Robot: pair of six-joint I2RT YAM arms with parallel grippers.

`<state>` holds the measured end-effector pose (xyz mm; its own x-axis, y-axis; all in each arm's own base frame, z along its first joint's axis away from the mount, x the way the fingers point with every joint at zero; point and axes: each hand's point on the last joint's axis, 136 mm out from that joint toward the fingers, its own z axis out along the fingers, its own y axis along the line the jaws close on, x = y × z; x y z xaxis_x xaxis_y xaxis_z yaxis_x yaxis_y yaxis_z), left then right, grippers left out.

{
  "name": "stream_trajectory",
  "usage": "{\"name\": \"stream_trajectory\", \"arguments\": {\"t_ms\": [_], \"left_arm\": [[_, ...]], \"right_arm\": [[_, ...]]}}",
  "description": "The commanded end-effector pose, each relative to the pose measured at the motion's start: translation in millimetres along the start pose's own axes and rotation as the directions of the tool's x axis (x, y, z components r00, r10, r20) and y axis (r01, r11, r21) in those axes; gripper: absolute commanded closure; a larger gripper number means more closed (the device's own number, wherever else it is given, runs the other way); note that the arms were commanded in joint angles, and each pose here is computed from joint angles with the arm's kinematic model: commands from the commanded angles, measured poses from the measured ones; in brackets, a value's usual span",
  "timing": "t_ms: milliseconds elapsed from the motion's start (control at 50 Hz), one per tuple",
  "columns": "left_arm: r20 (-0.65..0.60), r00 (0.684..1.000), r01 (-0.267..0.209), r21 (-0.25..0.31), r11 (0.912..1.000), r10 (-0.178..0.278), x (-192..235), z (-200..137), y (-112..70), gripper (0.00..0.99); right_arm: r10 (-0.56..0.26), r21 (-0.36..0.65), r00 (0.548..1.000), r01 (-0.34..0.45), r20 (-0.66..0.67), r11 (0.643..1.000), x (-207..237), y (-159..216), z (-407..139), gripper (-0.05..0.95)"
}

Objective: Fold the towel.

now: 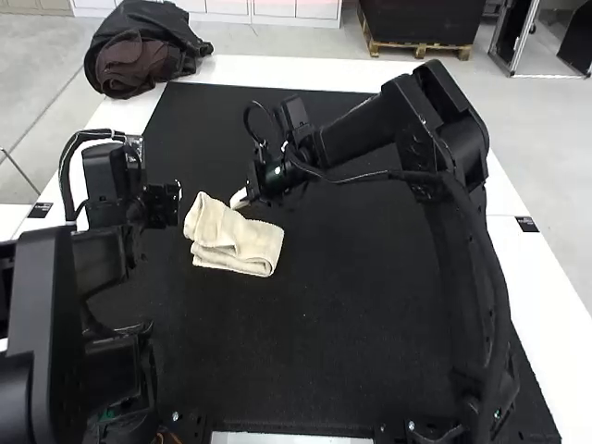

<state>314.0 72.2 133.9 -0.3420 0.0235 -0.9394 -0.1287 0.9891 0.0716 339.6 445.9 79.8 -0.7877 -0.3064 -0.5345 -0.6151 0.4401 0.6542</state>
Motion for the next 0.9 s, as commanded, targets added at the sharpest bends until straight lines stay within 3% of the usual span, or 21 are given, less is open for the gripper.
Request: {"name": "stream_trajectory", "arguments": {"t_ms": [0, 880], "left_arm": [[0.035, 0.999, 0.003, -0.019, 0.9998, -0.003, -13.1, -1.6, 5.2, 0.033], [0.048, 0.999, 0.01, -0.021, 0.9997, -0.009, -16.8, -1.7, 6.2, 0.033]], "right_arm": [[-0.008, -0.037, 1.0, 0.009, 0.024, 0.999, -15.5, 16.0, 4.9, 0.92], [-0.016, -0.084, 0.999, 0.012, -0.045, 0.996, 2.0, 8.1, 71.5, 0.92]]}}
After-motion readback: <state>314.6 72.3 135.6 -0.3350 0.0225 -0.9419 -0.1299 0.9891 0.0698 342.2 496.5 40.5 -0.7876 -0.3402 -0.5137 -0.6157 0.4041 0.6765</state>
